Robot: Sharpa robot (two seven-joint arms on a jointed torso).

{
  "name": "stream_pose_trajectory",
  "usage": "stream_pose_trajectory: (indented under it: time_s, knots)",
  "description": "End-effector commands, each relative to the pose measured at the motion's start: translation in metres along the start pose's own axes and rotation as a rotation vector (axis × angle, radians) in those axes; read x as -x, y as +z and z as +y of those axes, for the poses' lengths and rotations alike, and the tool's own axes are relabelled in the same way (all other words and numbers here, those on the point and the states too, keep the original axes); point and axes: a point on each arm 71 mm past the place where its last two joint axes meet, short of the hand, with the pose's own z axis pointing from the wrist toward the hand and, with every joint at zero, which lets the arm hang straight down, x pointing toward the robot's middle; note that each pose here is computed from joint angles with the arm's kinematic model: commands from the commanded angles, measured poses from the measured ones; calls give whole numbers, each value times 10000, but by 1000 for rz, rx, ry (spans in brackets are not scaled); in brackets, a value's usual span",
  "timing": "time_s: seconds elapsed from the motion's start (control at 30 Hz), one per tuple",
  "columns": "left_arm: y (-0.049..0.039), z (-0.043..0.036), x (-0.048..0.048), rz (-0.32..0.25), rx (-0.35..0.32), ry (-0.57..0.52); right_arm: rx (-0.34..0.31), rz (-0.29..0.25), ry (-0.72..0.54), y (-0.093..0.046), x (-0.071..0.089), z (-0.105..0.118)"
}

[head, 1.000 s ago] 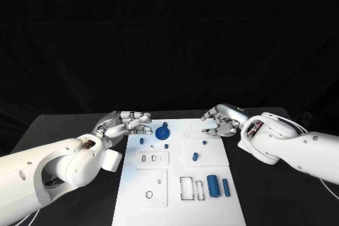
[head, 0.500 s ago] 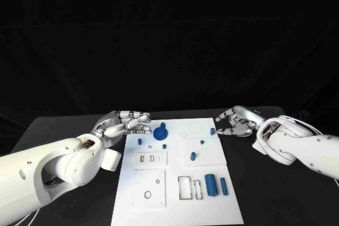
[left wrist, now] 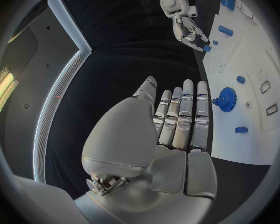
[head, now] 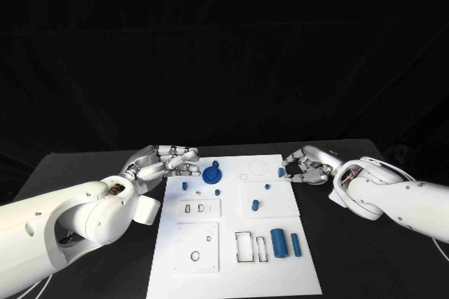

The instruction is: Assemble the parts on the task board

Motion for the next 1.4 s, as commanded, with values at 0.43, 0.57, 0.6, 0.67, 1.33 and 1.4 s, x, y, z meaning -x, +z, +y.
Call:
stream_pose_trajectory:
  time_s: [0.43,0.57,0.6,0.67,1.33,1.4]
  knots:
    - [6,-10,-24,22,-9,-7,9,8,1,69,-75,4]
    - [8,-8,-29,23,-8,-8,11,8,3,88,-92,13]
    - [9,-8,-29,24,-8,-8,11,9,4,93,-99,17]
    - [9,-8,-29,24,-7,-8,12,10,5,98,-108,22]
    - [6,-6,-31,24,-4,-8,9,17,8,142,-167,43]
    - [6,-6,-29,24,-3,-8,8,16,7,143,-166,41]
